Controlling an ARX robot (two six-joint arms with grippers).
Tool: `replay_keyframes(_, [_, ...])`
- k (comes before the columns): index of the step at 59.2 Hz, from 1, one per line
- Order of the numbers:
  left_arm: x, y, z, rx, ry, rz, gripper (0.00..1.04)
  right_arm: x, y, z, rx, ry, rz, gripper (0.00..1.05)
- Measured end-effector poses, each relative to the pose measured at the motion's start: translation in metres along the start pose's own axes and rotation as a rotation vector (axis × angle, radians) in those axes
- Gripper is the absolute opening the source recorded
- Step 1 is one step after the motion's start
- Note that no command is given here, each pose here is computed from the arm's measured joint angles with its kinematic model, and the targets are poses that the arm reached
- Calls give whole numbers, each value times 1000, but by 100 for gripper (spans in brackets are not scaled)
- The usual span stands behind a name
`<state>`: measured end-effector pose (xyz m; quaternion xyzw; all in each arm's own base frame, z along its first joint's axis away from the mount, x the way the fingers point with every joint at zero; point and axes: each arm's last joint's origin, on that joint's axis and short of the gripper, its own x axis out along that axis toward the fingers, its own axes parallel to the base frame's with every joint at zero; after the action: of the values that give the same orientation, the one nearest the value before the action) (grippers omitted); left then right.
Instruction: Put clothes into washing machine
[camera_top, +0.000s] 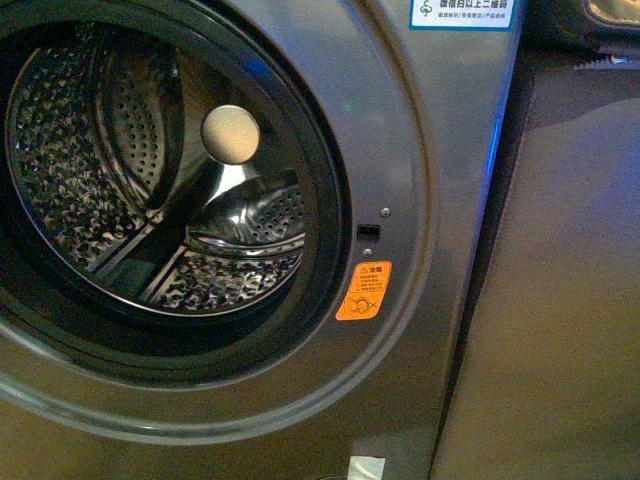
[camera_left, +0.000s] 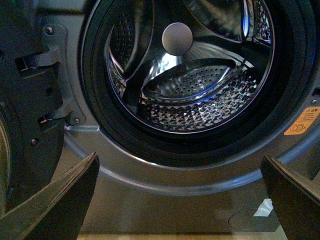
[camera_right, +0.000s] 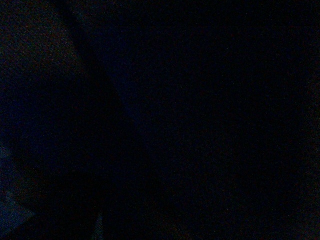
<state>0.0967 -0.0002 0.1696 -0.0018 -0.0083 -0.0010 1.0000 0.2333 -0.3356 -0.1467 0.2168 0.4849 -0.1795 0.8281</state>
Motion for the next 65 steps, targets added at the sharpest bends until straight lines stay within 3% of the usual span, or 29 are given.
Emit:
replay_keyframes(18, [0,0,0,0,0,0,98,1,-6,-3,5,1,-25,44])
replay_keyframes(34, [0,0,0,0,0,0,98,1,-8,-2,26,-11,-15,17])
replay_keyframes(52, [0,0,0,0,0,0,98,-18,0,1,53,-47,38,14])
replay_keyframes(65, [0,0,0,0,0,0,98,-77,10,25,22,-171,126,14])
